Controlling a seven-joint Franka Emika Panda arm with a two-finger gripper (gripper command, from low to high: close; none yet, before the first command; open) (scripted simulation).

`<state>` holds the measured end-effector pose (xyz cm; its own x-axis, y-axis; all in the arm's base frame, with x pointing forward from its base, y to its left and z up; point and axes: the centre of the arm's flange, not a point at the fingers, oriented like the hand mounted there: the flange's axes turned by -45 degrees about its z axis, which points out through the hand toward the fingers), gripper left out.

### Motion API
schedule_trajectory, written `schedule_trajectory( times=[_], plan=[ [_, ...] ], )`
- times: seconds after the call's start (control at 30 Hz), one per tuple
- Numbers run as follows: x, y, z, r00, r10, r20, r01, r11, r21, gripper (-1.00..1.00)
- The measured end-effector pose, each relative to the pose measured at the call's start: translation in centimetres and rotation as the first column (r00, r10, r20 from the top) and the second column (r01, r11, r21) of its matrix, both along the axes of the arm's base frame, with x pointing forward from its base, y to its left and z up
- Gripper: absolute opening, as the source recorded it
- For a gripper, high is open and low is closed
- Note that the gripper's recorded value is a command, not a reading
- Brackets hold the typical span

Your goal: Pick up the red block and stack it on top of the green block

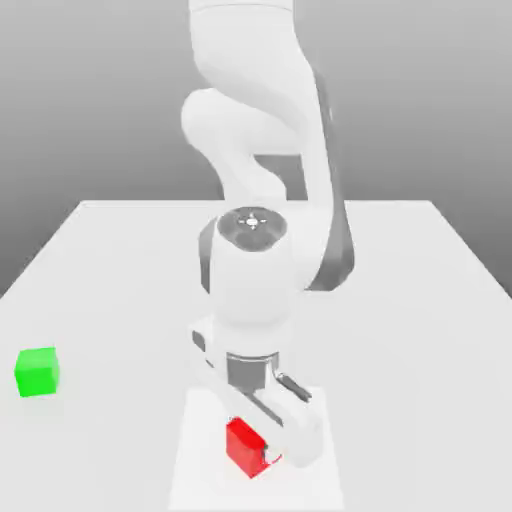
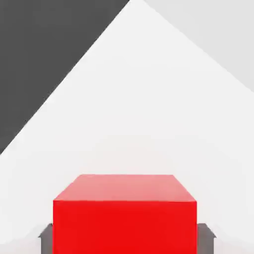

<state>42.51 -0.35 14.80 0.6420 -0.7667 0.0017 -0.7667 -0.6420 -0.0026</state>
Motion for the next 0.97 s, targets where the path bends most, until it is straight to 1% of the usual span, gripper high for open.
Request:
schedule_trajectory(
  times=[0.07, 0.23, 0.27, 0.33, 0.4, 0.5, 0.67, 0.7, 0.73, 0.83, 0.87, 0.97],
  plan=[
    [0.0, 0.0, 0.0, 1.0, 0.0, -0.001, 0.0, 1.0, 0.0, -1.0],
    [0.0, 0.0, 4.9, 1.0, -0.001, -0.001, 0.001, 1.0, 0.0, -1.0],
    [0.0, -0.7, 5.7, 1.0, -0.015, -0.002, 0.015, 1.0, -0.002, -1.0],
    [-0.5, -6.2, 6.6, 0.991, -0.137, -0.003, 0.137, 0.991, -0.007, -1.0],
    [-2.0, -12.8, 7.2, 0.958, -0.287, -0.003, 0.287, 0.958, -0.011, -1.0],
    [-5.8, -21.5, 8.2, 0.876, -0.482, -0.003, 0.482, 0.876, -0.012, -1.0],
    [-15.3, -32.9, 9.4, 0.669, -0.743, -0.002, 0.743, 0.669, -0.002, -1.0],
    [-16.3, -33.8, 8.8, 0.648, -0.762, -0.001, 0.762, 0.648, -0.001, -1.0],
    [-15.2, -33.0, 7.9, 0.67, -0.742, -0.001, 0.742, 0.67, -0.001, -1.0],
    [-14.9, -32.7, 4.5, 0.678, -0.735, -0.001, 0.735, 0.678, 0.0, -1.0],
    [-14.9, -32.7, 3.7, 0.678, -0.735, -0.001, 0.735, 0.678, -0.001, 1.0],
    [-14.9, -32.7, 3.7, 0.678, -0.735, -0.001, 0.735, 0.678, -0.001, 1.0]
  ],
)
